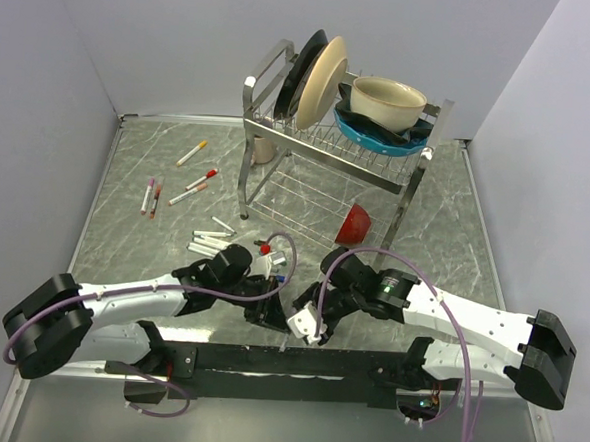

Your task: Open the pen caps

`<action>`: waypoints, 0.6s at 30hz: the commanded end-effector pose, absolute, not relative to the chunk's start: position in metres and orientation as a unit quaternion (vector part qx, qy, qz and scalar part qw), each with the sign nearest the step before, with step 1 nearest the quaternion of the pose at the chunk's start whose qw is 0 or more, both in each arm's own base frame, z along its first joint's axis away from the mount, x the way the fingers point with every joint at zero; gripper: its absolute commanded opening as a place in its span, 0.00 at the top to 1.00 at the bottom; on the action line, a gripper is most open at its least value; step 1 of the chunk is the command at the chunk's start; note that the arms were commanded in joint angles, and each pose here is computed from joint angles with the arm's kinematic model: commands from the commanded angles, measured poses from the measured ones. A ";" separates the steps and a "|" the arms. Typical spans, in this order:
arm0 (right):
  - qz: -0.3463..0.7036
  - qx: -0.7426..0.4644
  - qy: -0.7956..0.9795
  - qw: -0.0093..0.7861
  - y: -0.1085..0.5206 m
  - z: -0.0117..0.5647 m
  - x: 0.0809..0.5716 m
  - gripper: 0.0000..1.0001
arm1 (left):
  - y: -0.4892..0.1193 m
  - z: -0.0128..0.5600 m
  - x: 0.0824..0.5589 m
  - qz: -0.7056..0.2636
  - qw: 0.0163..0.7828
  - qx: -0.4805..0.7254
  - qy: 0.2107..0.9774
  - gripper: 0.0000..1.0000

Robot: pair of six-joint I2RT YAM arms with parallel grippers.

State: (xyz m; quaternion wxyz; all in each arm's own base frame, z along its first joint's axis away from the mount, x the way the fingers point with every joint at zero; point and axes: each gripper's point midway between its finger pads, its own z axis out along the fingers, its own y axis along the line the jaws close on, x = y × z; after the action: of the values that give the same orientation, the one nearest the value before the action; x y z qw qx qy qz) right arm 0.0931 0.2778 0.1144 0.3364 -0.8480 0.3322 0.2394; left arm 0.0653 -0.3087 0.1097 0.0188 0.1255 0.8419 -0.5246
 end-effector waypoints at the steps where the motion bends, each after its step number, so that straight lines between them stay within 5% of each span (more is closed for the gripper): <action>1: 0.232 -0.847 0.316 0.360 0.282 0.122 0.095 0.40 | -0.320 0.137 0.063 -0.563 0.036 0.172 0.807 0.99; 10: 0.226 -0.865 0.307 0.327 0.283 0.102 0.086 0.44 | -0.326 0.143 0.059 -0.568 0.029 0.188 0.801 0.99; 14: 0.206 -0.873 0.310 0.316 0.282 0.094 0.090 0.64 | -0.324 0.144 0.062 -0.559 0.042 0.189 0.806 0.99; 18: 0.191 -0.873 0.316 0.319 0.280 0.092 0.095 0.71 | -0.319 0.146 0.065 -0.554 0.061 0.183 0.810 0.99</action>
State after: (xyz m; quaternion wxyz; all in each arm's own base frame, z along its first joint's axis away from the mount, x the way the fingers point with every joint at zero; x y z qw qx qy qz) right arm 0.0891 0.2824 0.0970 0.3173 -0.8698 0.3121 0.2130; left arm 0.0578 -0.3146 0.1212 0.0165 0.1612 0.8284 -0.5361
